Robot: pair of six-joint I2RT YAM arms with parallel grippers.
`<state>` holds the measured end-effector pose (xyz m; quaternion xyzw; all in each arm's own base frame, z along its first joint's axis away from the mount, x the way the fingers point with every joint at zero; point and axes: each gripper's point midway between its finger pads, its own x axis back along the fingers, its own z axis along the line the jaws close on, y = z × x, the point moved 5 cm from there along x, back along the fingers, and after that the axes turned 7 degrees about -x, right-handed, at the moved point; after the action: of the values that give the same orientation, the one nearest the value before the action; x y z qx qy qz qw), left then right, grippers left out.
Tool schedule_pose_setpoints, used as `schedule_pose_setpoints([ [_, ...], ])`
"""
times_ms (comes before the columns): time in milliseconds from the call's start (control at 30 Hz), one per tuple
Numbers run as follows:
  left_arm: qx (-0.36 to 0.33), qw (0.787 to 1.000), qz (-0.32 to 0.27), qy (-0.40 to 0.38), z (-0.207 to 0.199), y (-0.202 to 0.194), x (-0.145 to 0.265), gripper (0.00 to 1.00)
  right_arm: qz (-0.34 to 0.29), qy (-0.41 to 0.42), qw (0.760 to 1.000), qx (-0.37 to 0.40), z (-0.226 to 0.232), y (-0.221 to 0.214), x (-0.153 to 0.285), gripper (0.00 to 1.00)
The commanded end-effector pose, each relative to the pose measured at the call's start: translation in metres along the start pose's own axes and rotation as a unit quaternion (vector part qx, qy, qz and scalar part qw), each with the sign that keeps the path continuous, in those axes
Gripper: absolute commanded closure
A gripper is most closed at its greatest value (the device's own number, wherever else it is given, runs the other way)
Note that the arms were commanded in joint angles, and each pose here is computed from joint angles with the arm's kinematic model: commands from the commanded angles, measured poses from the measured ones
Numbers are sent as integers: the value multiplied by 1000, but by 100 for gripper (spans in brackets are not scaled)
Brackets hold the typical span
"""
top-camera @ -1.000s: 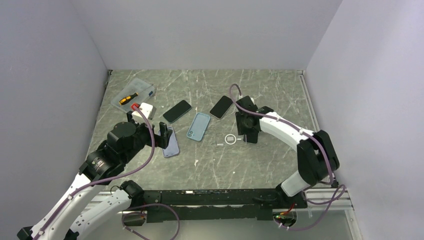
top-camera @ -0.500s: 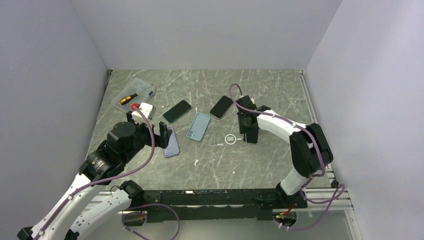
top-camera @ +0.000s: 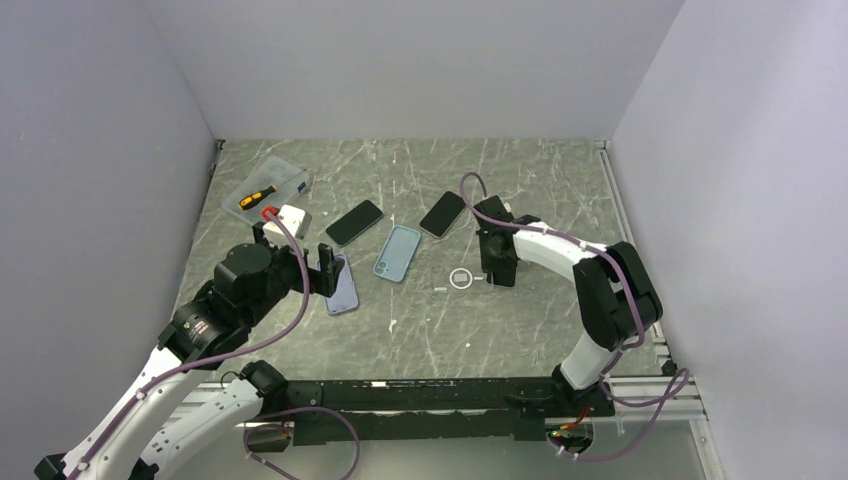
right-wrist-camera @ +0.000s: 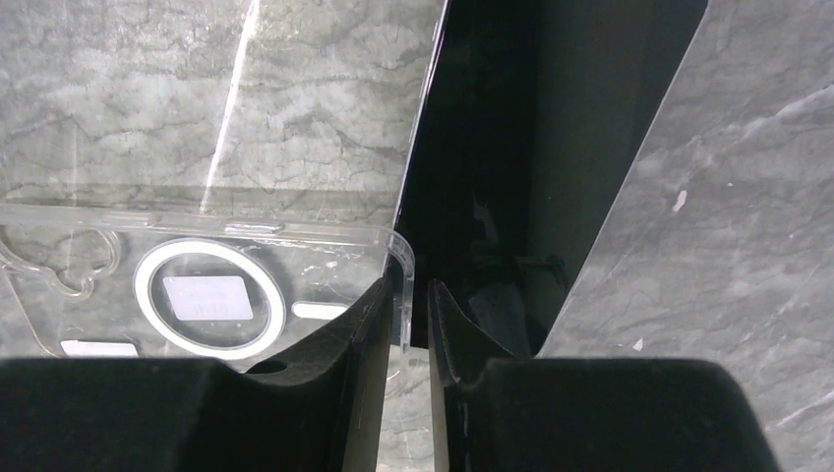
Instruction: Put the phone into the phone case
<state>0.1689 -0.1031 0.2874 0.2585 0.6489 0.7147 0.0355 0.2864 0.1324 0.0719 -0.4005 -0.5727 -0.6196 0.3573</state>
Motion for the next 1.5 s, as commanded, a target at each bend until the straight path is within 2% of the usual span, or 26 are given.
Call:
schedule_pose_setpoints([
  [0,-3,1000,-7,7,3,5,2,1,-2,16,1000,-11,4,0,-2,79],
  [67,-3,1000,-7,7,3,5,2,1,1,19,1000,-11,4,-1,-3,84],
  [167,-2,1000,-9,9,4,6,2,1,4,20,1000,-13,3,-4,-2,99],
  [200,-2,1000,-9,8,3,6,2,1,4,21,1000,-14,3,-5,-1,100],
  [633,1,1000,-17,9,5,8,6,1,-19,45,997,-55,4,-23,37,100],
  [967,1,1000,-24,1,3,9,9,1,-25,85,988,-127,22,-66,65,100],
  [1200,3,1000,-27,-6,2,10,10,1,-10,108,977,-184,33,-96,69,100],
  [1467,3,1000,-27,-8,1,9,10,1,-3,99,975,-199,43,-125,67,100],
])
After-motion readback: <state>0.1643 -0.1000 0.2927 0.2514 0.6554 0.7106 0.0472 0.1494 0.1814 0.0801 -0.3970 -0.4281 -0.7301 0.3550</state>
